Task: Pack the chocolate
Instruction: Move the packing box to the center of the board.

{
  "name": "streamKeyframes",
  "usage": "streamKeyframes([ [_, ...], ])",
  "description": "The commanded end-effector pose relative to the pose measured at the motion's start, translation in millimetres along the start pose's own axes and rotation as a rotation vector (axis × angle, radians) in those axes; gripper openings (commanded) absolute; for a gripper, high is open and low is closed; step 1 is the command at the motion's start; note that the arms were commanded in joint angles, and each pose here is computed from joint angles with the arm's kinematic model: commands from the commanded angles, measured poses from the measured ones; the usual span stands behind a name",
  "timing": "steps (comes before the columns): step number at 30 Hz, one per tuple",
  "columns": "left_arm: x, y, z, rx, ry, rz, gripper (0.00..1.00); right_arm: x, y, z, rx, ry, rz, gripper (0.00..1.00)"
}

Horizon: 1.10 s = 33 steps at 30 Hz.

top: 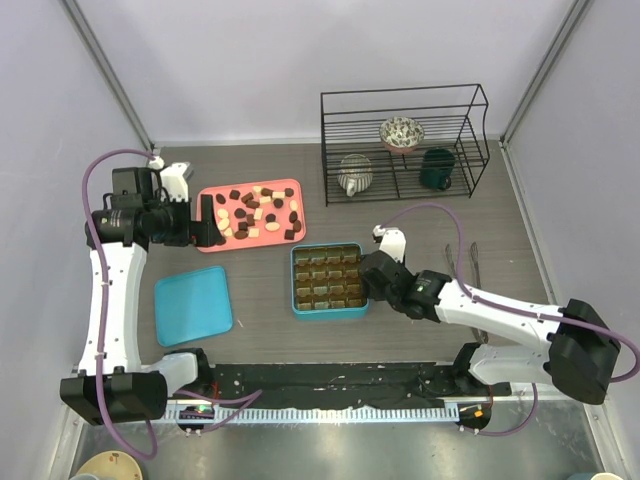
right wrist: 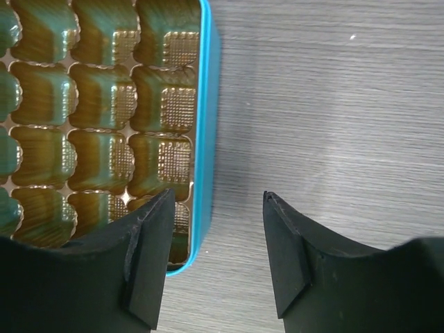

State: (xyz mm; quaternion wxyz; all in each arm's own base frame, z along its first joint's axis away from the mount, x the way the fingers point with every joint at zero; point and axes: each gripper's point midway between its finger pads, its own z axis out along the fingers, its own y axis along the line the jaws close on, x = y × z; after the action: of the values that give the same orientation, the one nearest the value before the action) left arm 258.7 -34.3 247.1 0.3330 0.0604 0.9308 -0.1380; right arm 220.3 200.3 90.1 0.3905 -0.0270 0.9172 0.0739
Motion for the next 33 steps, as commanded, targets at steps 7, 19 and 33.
streamKeyframes([
  [7,-3.7,-1.6,-7.9,-0.015,-0.046,0.01,1.0,-1.1,12.0,9.9,-0.052,-0.053,0.063,0.52],
  [19,-0.9,-0.1,-8.5,-0.024,-0.044,0.017,1.0,3.1,24.8,30.5,-0.042,-0.037,0.053,0.42],
  [33,2.6,1.5,-10.4,-0.034,-0.05,0.044,0.99,36.1,-4.8,23.6,0.002,0.019,0.096,0.24],
])
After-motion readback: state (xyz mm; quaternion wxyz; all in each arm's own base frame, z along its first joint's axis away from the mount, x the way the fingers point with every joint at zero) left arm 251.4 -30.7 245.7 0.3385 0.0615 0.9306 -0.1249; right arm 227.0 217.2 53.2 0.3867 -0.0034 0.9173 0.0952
